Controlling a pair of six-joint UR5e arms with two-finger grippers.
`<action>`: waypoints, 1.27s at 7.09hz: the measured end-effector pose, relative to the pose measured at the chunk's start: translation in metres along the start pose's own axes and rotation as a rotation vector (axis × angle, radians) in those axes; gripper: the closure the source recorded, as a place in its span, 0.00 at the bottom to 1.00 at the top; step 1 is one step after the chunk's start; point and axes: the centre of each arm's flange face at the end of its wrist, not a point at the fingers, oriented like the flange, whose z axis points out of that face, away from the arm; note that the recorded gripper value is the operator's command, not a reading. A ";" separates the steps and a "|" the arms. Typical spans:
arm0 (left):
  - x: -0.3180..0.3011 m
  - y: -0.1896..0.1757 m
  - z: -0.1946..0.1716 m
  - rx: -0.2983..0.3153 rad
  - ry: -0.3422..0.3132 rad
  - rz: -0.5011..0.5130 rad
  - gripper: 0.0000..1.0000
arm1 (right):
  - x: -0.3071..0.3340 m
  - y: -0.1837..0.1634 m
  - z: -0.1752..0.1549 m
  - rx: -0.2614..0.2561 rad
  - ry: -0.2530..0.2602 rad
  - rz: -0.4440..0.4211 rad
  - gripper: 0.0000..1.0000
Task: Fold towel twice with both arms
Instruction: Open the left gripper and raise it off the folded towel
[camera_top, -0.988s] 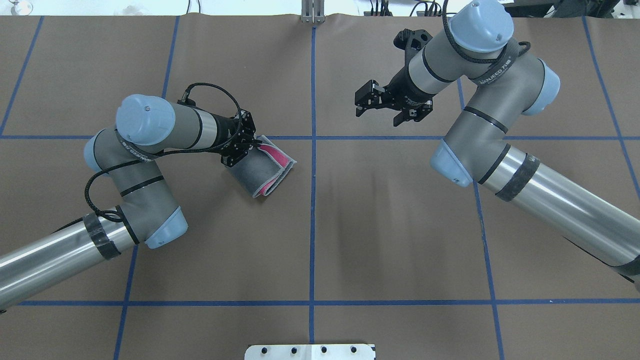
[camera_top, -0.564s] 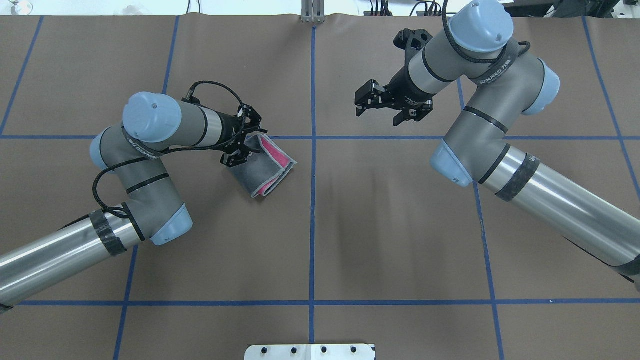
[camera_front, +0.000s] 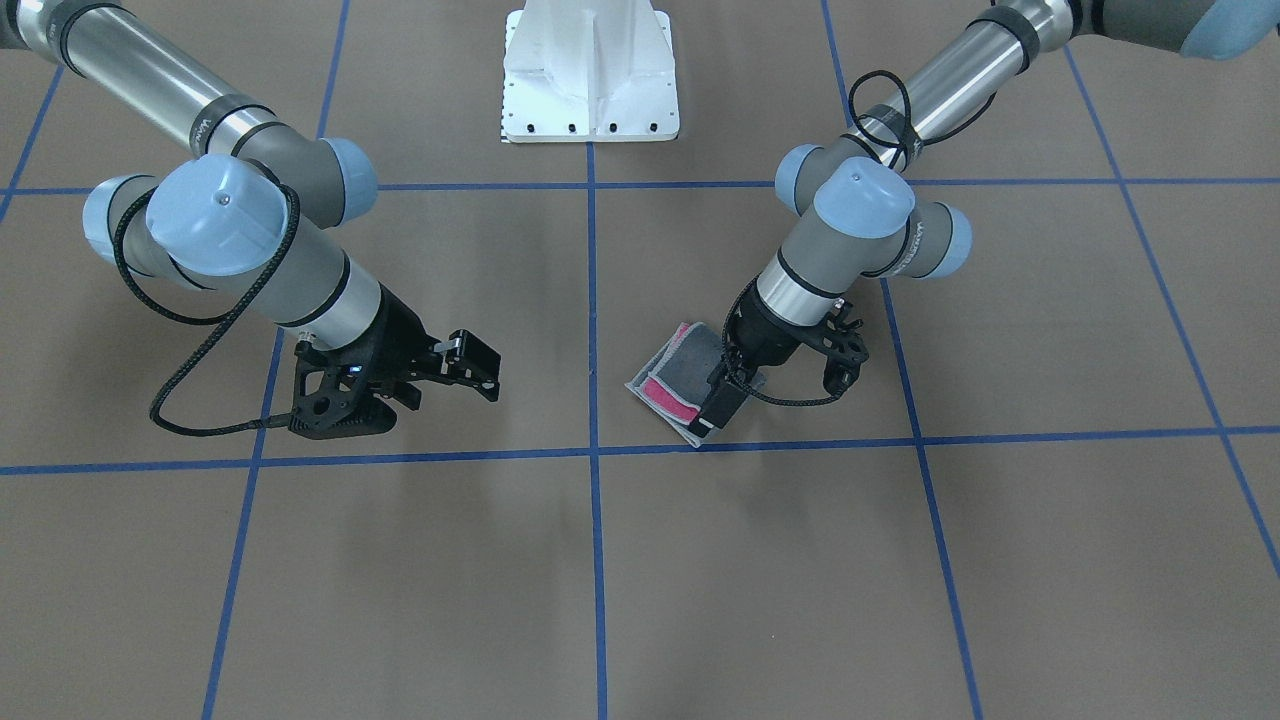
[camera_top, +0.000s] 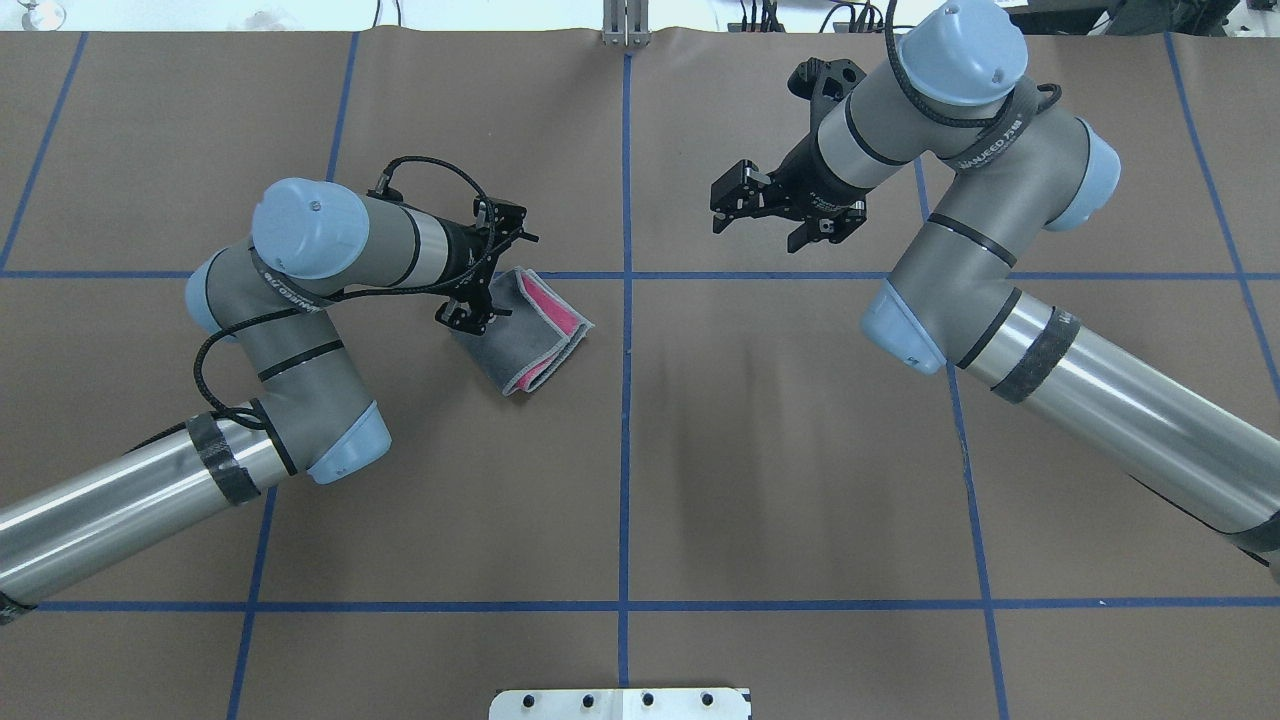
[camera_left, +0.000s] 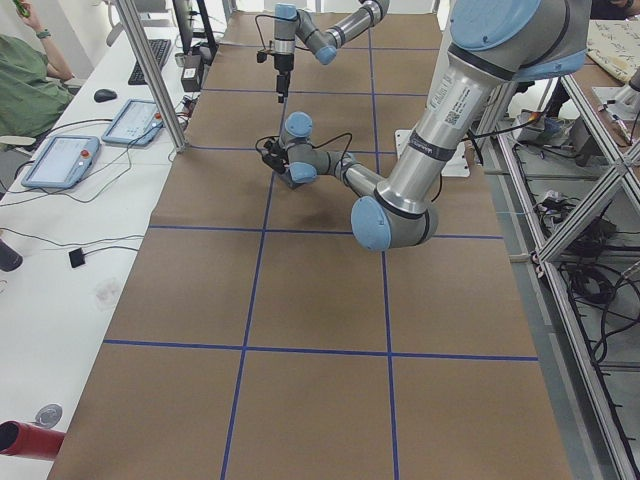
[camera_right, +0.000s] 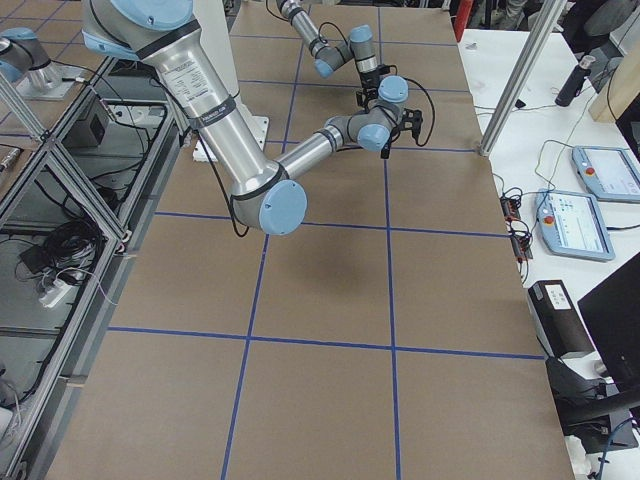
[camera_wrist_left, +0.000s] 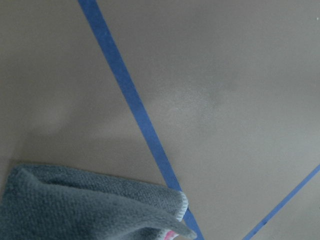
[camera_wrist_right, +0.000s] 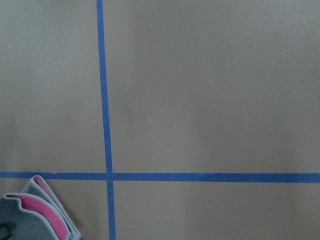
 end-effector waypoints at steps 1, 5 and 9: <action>0.007 0.002 0.007 0.001 0.004 0.000 0.00 | 0.001 0.000 0.001 -0.001 0.002 0.001 0.00; 0.026 -0.045 0.016 0.053 0.021 0.026 0.00 | 0.004 -0.002 0.005 -0.003 0.008 0.005 0.00; 0.063 -0.050 -0.002 0.031 0.037 0.031 0.00 | -0.003 -0.004 0.003 -0.001 0.002 0.002 0.00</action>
